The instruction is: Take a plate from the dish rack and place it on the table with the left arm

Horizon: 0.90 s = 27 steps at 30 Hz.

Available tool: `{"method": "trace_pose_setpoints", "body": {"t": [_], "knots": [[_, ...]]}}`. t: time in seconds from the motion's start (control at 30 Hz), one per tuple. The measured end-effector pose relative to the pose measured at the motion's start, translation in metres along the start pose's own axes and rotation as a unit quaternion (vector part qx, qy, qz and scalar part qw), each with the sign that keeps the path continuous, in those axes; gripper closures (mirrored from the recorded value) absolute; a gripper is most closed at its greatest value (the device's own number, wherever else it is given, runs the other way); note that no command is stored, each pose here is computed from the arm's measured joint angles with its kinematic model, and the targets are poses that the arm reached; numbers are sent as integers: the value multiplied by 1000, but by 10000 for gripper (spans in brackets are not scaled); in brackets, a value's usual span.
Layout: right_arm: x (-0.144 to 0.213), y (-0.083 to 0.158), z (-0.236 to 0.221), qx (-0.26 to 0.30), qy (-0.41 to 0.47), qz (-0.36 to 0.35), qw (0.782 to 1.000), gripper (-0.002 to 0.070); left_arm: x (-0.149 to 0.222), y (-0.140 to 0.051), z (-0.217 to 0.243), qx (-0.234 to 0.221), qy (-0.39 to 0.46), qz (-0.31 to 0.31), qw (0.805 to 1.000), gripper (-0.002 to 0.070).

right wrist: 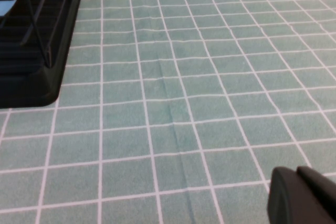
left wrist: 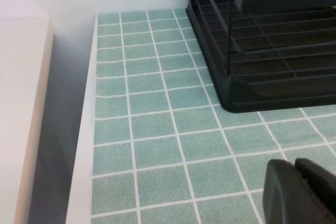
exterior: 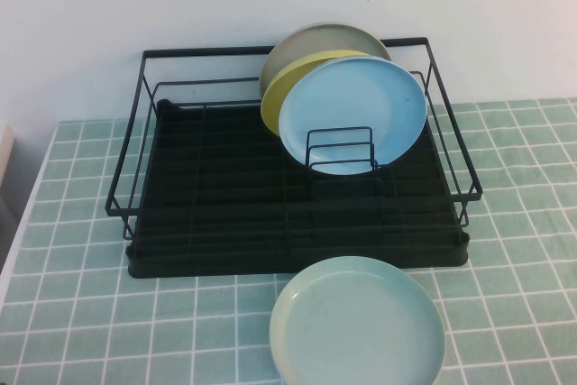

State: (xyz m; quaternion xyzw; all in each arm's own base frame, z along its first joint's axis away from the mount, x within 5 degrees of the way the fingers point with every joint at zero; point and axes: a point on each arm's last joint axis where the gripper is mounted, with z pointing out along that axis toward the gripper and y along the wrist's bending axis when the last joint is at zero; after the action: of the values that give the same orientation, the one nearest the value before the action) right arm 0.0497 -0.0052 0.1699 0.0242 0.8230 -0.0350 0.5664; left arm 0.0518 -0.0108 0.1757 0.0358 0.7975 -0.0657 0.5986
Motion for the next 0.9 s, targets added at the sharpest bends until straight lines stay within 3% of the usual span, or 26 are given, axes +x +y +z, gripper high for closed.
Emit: {"method": "trace_pose_setpoints", "body": {"t": [0.17,0.33,0.53,0.73,0.9], "knots": [[0,0,0,0,0,0,1000,678,-2,0,0,-1,-11,-2,1000,678],[0,0,0,0,0,0,1000,678,-20,3,-2,-9,-116,-34,993,678],[0,0,0,0,0,0,1000,678,-53,15,-18,-43,-321,-125,938,678],[0,0,0,0,0,0,1000,678,-64,24,-32,-68,-415,-172,891,678],[0,0,0,0,0,0,1000,678,-70,26,-40,-60,-469,-199,858,678]]}}
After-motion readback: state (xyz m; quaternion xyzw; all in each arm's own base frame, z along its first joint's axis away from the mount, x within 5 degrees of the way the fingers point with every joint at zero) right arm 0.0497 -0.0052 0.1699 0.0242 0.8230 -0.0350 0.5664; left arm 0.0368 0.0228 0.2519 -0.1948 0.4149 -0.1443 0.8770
